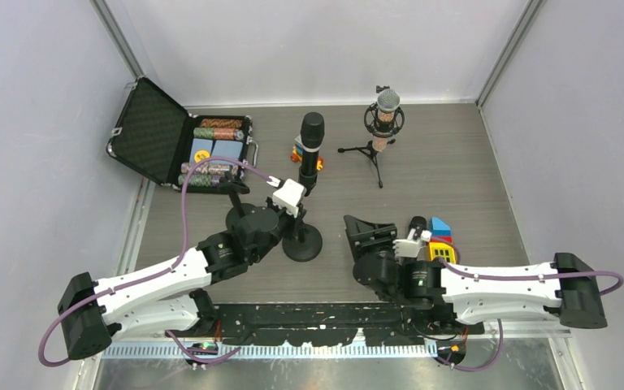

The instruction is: Remove the microphone from the stand

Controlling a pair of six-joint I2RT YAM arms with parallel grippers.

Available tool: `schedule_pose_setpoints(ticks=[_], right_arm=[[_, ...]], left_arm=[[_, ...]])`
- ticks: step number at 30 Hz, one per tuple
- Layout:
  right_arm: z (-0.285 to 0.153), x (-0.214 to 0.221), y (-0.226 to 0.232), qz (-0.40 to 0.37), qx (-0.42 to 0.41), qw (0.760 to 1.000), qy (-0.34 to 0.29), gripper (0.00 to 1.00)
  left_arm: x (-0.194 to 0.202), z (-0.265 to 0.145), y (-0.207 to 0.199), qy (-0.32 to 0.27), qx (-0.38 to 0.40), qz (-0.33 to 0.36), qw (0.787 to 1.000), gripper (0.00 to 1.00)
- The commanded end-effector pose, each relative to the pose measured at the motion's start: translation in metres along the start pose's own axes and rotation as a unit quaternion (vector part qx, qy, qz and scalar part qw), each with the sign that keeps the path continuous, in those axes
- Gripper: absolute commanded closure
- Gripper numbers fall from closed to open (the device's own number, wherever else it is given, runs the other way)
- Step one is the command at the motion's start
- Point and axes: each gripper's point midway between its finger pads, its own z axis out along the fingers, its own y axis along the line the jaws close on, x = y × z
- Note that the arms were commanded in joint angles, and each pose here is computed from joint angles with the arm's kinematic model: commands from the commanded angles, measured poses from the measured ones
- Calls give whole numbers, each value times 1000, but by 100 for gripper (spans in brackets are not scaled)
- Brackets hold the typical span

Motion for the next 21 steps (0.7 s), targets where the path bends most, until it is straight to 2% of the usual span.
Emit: schedule_pose_setpoints(ticks=[1,3,7,9,21], right_arm=[[-4,33,35,124,-1,991,52,46],[-5,49,32,136,13,988,77,46],[-5,81,22,220,41,965,137,48],[-3,89,16,243,47,958,146,49],[2,79,13,244,37,962,120,48]], left_arm=[[-16,-2,5,-26,-13,-4,1000,100],[-16,-3,6,-27,-14,-5,1000,100],[-16,-5,7,-29,-14,-7,999,100],[-16,-6,8,-31,-15,-8,999,100],[-19,-5,8,-33,-16,-6,999,100]])
